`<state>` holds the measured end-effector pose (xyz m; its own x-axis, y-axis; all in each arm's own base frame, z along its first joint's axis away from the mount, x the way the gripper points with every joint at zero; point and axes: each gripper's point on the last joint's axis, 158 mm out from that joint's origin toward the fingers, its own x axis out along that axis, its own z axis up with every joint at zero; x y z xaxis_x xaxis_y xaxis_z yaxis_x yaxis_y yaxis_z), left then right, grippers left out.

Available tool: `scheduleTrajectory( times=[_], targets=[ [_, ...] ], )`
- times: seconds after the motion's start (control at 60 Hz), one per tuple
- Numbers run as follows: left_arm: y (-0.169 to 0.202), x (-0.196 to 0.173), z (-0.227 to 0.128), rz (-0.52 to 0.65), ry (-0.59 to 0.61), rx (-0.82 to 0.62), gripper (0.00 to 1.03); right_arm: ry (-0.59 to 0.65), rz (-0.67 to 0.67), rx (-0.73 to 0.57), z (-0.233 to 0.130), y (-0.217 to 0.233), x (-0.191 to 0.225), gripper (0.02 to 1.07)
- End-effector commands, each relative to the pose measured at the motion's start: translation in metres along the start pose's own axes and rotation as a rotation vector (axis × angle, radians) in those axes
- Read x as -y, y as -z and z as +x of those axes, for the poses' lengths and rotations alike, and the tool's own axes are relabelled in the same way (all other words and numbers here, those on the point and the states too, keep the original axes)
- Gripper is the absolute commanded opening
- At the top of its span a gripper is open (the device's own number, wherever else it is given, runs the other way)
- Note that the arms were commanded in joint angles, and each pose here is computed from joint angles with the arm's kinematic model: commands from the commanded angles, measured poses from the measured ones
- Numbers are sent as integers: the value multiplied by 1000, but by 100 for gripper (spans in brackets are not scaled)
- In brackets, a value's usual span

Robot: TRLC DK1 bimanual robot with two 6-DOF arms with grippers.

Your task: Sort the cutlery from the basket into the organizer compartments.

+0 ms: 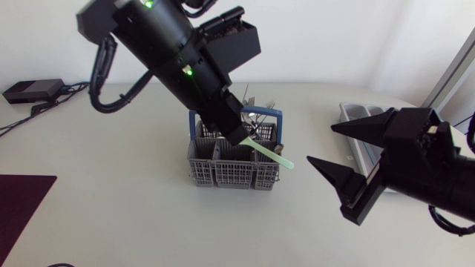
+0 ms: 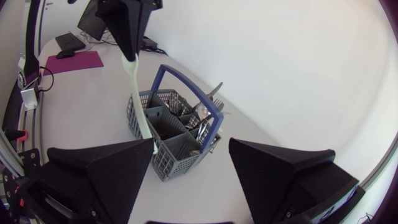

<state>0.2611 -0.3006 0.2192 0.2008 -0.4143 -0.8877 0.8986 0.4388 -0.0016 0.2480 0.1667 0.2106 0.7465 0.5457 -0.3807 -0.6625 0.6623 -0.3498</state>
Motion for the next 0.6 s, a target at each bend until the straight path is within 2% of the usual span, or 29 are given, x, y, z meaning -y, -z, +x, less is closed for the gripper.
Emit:
scheduleTrajectory(
  times=[0.0,0.233,0.35,0.467,0.583],
  targets=[
    [7,7,25,-19,45,-57,4,-45,-39,-24,4,11,-18,89],
    [-9,18,37,-16,116,-46,4,-71,-100,-37,16,13,-43,88],
    [-13,20,44,-13,125,-54,4,-79,-114,-46,24,14,-49,79],
    [-17,25,45,-9,142,-48,4,-89,-121,-66,33,17,-53,78],
    [-18,28,47,-7,154,-50,4,-101,-130,-71,39,18,-58,66]
  ],
)
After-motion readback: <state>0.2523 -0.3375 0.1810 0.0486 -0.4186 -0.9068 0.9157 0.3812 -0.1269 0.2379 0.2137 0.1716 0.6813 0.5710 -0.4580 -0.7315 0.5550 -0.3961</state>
